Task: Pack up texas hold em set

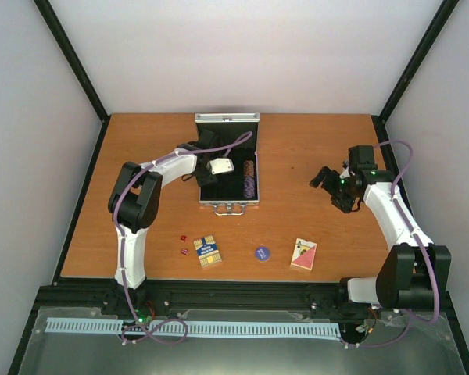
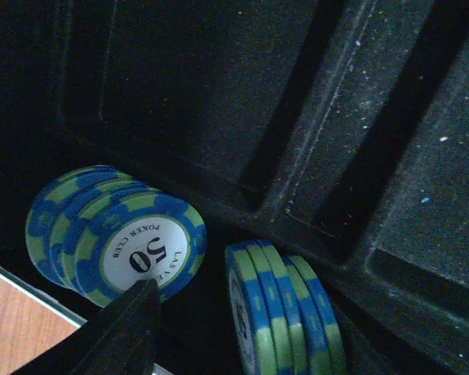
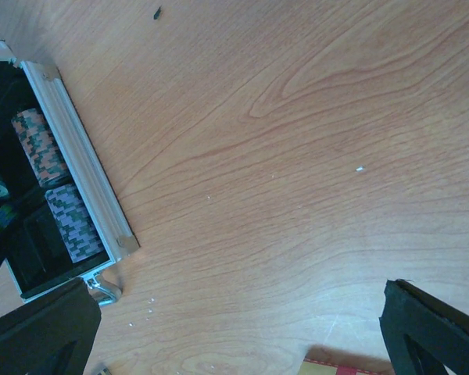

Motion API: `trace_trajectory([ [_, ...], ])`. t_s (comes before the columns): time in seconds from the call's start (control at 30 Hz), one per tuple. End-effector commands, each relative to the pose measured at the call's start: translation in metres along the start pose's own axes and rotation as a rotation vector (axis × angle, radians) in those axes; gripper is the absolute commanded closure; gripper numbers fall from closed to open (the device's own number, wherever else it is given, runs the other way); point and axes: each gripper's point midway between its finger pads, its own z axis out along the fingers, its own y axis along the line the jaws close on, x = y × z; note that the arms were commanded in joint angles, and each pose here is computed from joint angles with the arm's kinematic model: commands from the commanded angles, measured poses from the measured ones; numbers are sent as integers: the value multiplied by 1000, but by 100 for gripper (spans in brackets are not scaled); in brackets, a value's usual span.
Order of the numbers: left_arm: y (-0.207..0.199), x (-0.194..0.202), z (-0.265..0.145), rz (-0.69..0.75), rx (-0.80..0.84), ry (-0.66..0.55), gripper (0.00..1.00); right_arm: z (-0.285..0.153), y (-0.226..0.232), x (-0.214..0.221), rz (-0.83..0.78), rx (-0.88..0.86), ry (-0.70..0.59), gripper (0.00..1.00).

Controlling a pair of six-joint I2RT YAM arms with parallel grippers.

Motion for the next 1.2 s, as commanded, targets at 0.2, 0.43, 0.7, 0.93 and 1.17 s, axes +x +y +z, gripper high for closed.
trace_trajectory([
  [0.2, 16, 3, -12, -8, -67, 6, 43, 4, -5, 4, 4, -10, 16, 0],
  [0.43, 24, 0, -23, -9, -97, -5, 37, 8, -7, 7, 6, -9, 26, 0],
  [0.7, 28, -2, -27, -14, -114, -15, 24, 10, -7, 7, 6, -12, 32, 0],
  [0.93, 37, -6, -30, -31, -138, -22, 23, 10, -8, 8, 4, -10, 35, 0],
  [1.17, 44, -13, -32, -36, -149, -33, 23, 12, -8, 9, 5, -15, 41, 0],
])
